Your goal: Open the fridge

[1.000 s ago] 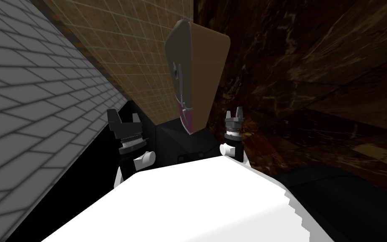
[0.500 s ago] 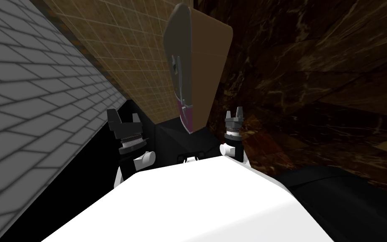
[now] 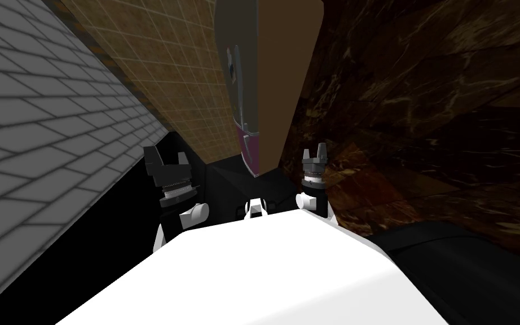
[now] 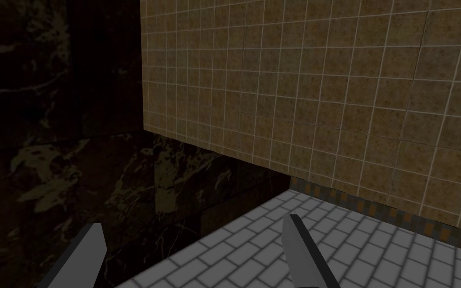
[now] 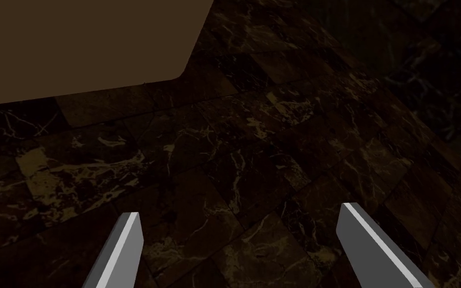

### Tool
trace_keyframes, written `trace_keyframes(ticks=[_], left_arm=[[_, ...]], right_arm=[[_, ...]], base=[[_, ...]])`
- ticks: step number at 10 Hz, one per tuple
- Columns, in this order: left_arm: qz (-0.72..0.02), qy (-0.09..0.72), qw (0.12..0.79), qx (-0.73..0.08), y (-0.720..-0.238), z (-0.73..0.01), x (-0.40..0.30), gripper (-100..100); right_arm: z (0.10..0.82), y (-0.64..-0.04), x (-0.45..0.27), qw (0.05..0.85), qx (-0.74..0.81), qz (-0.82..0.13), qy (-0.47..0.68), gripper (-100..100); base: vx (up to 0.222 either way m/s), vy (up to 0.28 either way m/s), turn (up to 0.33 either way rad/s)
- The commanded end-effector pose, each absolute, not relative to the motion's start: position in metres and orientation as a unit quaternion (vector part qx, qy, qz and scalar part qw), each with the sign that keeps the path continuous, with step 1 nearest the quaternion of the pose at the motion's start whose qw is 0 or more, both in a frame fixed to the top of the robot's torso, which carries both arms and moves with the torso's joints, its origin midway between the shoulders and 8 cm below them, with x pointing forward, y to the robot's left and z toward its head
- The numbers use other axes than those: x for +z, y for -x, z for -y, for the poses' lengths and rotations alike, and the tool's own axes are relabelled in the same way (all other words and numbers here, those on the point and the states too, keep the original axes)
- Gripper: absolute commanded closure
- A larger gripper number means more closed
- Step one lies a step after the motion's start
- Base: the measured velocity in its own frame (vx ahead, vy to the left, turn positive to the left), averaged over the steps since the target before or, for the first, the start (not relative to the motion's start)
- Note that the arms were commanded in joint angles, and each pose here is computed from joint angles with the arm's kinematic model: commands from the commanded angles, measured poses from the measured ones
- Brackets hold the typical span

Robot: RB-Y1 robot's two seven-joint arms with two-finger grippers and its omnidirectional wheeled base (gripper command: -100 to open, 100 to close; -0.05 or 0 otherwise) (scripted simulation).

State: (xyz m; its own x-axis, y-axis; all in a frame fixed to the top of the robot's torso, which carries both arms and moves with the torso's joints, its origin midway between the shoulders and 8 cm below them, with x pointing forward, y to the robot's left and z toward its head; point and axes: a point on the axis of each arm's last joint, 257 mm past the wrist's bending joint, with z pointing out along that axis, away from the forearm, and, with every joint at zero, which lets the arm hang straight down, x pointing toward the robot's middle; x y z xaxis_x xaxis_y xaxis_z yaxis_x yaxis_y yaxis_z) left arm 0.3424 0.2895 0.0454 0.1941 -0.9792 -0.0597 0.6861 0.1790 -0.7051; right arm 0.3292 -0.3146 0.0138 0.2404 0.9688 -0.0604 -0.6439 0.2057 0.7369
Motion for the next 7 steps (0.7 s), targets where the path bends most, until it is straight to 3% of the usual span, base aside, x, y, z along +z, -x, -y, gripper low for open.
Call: trace_keyframes(ticks=[1,7], left_arm=[[-0.264,0.278,0.721,-0.577,-0.342,-0.29,0.045,0],[-0.264,0.278,0.721,-0.577,-0.342,-0.29,0.045,0]], right_arm=[[0.311,-0.334,0.012,0.742,0.53,-0.308,-0.273,-100],[0.314,-0.345,0.001,0.802,0.404,-0.396,-0.193,-100]], base=[[0.029,0.017,0.087],[0.054,0.035,0.152]])
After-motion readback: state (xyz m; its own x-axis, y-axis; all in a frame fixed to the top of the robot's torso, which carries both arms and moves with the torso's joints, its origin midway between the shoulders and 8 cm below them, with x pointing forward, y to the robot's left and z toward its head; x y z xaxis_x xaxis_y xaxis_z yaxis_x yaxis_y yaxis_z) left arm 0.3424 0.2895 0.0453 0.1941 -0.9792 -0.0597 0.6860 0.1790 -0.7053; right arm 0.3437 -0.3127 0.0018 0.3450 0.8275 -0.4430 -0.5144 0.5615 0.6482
